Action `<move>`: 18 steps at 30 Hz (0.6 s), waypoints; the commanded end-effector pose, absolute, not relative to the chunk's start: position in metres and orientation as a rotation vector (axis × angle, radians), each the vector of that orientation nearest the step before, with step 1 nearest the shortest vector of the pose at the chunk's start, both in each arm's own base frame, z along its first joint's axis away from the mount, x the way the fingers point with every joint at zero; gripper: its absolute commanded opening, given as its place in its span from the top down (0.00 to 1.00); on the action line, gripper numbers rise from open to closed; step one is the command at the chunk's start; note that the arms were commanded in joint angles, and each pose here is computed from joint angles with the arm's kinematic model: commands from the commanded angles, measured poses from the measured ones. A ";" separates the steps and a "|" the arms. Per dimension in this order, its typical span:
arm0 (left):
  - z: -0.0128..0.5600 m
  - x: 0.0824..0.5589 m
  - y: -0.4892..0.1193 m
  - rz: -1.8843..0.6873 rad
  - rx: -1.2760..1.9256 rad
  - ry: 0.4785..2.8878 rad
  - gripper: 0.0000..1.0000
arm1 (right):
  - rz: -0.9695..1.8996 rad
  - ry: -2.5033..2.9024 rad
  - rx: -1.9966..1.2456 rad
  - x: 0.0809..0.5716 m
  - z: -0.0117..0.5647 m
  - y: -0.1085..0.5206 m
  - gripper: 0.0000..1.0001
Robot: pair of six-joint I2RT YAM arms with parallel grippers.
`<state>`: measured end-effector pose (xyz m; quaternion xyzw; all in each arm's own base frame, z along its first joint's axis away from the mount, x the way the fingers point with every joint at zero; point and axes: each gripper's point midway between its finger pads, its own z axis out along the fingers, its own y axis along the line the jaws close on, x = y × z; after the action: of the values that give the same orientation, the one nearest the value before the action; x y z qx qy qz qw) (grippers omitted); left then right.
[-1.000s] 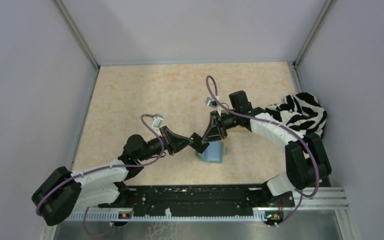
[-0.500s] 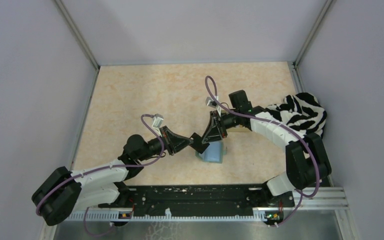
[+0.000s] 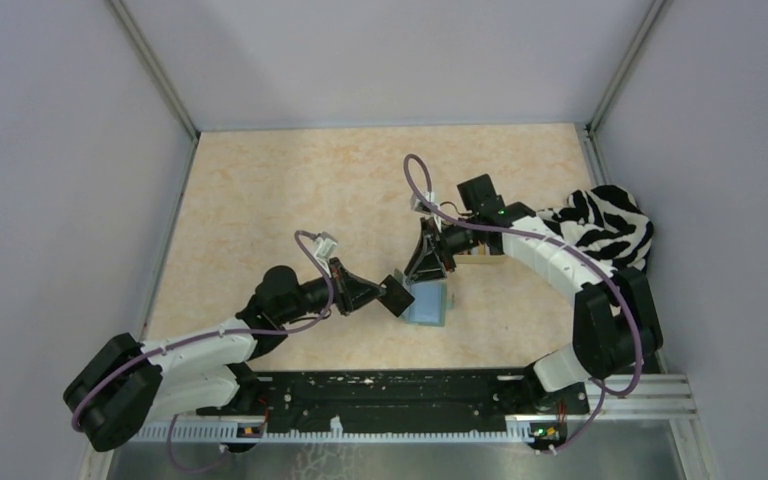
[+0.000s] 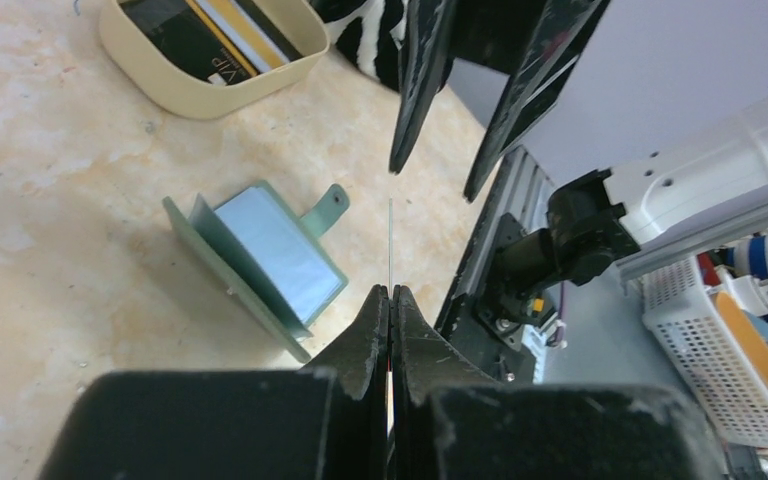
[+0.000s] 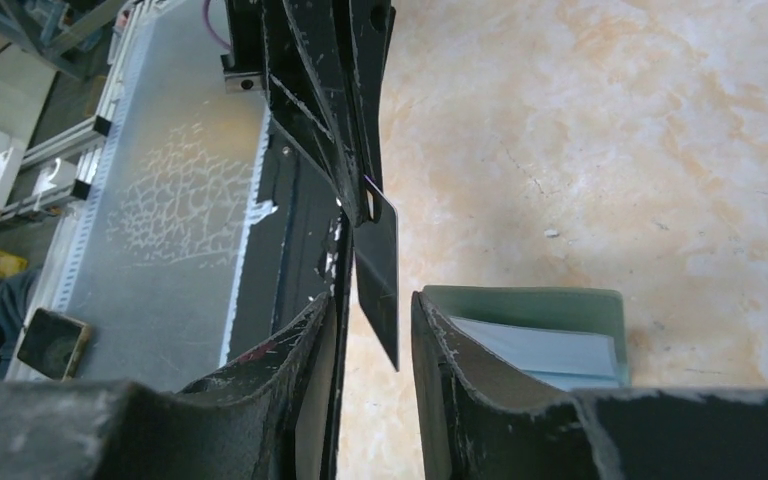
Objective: Put the credit cards into the card holder
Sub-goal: Insert the credit card into the card holder.
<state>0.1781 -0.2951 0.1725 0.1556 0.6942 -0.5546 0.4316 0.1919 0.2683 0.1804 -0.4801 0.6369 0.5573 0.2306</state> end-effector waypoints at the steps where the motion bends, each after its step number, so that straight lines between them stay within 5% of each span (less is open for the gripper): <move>1: 0.176 0.184 -0.296 -1.314 0.453 1.743 1.00 | 1.402 1.693 -1.367 0.213 0.195 0.264 0.66; 6: 0.173 0.188 -0.299 -1.263 0.509 1.795 1.00 | 1.156 1.790 -1.298 0.247 0.176 0.247 0.71; 11: 0.173 0.185 -0.302 -1.257 0.557 1.840 1.00 | 1.027 1.796 -1.373 0.254 0.146 0.245 0.98; 18: 0.165 0.169 -0.302 -1.321 0.622 1.907 1.00 | 1.037 1.887 -1.563 0.245 0.110 0.268 1.00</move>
<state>0.1797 -0.3023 0.1677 0.2180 0.7388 -0.5042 0.3904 0.2374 0.2555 0.1181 -0.5383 0.6969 0.3995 0.2551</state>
